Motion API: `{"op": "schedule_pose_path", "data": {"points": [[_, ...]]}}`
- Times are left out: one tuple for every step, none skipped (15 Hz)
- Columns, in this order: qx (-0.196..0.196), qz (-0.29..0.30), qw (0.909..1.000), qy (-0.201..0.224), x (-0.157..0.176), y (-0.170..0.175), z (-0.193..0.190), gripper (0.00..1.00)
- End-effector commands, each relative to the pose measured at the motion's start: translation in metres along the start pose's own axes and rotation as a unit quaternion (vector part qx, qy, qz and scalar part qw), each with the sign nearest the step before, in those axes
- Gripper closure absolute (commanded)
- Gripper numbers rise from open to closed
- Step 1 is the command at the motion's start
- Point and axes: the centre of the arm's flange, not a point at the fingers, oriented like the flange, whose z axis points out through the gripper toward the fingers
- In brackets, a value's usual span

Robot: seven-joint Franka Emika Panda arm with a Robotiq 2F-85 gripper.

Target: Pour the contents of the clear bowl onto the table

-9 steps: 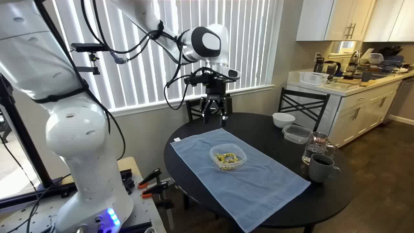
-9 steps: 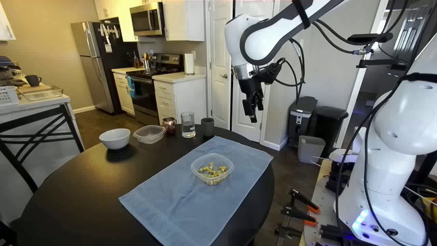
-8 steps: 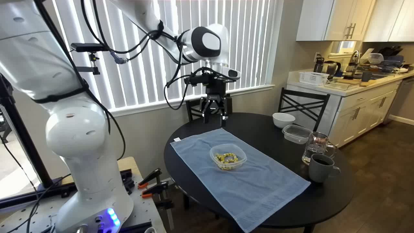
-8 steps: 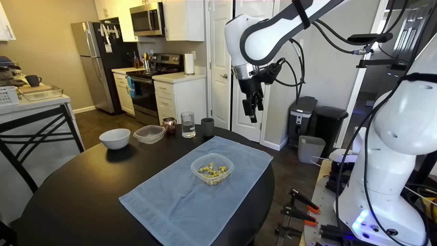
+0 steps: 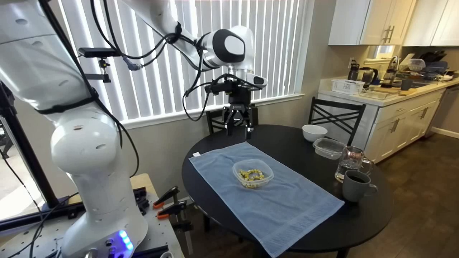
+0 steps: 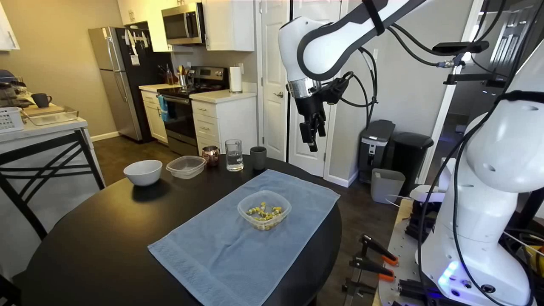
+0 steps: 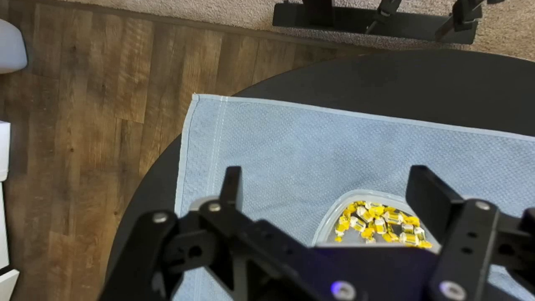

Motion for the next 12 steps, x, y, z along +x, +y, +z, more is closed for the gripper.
{"op": "schedule_pose_path", "data": {"points": [[-0.014,-0.015,0.9996,0.021,0.071,-0.018,-0.008,0.0],[-0.016,-0.021,0.9993,0.027,0.088,-0.025,-0.012,0.0],[-0.027,-0.035,0.9986,0.029,0.108,-0.036,-0.012,0.0],[-0.038,-0.048,0.9977,0.029,0.127,-0.048,-0.013,0.0],[-0.052,-0.062,0.9962,0.032,0.146,-0.055,-0.012,0.0],[-0.063,-0.073,0.9948,0.03,0.165,-0.065,-0.012,0.0],[-0.086,-0.08,0.9926,0.029,0.184,-0.076,-0.01,0.0],[-0.102,-0.085,0.9907,0.026,0.203,-0.086,-0.009,0.0],[-0.124,-0.077,0.9891,0.018,0.222,-0.096,-0.003,0.0],[-0.139,-0.072,0.9876,0.009,0.24,-0.106,0.001,0.0],[-0.149,-0.057,0.9872,-0.007,0.255,-0.116,0.008,0.0],[-0.155,-0.045,0.9866,-0.024,0.27,-0.125,0.012,0.0]]}}
